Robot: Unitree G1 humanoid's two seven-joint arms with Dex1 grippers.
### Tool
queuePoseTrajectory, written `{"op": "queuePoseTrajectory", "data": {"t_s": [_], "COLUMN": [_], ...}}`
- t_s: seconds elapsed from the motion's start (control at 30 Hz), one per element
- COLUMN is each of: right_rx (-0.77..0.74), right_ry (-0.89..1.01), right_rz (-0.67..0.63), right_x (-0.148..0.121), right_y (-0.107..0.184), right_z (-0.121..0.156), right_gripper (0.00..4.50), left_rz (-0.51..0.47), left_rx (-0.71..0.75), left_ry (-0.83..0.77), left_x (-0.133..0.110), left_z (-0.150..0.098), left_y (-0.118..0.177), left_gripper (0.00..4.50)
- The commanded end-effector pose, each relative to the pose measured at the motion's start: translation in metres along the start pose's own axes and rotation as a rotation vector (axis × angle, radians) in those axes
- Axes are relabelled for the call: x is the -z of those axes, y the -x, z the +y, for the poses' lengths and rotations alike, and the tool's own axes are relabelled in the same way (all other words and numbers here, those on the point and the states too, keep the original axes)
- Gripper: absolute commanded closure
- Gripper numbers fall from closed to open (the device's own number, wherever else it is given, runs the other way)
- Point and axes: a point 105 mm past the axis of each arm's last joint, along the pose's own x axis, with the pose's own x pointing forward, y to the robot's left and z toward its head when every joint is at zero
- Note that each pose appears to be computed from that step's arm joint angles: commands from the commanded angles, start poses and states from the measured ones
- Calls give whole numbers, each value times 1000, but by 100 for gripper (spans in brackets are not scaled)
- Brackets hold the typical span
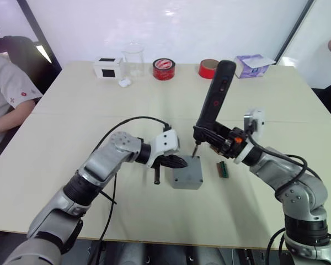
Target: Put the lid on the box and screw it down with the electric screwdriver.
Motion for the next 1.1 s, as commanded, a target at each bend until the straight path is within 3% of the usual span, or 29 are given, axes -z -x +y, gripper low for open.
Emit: {"op": "queuePoseTrajectory", "data": {"t_s": [0.03, 0.5, 0.77, 0.93, 1.1], "right_rx": [2, -6, -39, 39, 57], "right_ry": [59, 85, 94, 108, 37], "right_rz": [-58, 6, 110, 185, 153], "right_x": [-18, 2, 37, 56, 52], "right_y": [5, 6, 13, 16, 11], "right_z": [-3, -2, 13, -1, -3], "right_gripper": [273, 273, 273, 273, 273], "left_rz": [33, 38, 48, 44, 46], "left_rx": [-6, -1, 3, 9, 8], "left_ry": [16, 13, 14, 13, 14], "left_x": [8, 8, 11, 11, 12], "left_z": [-1, -1, -3, -4, -4], "left_y": [2, 1, 1, -2, -3], "left_gripper": [450, 450, 450, 450, 450]}}
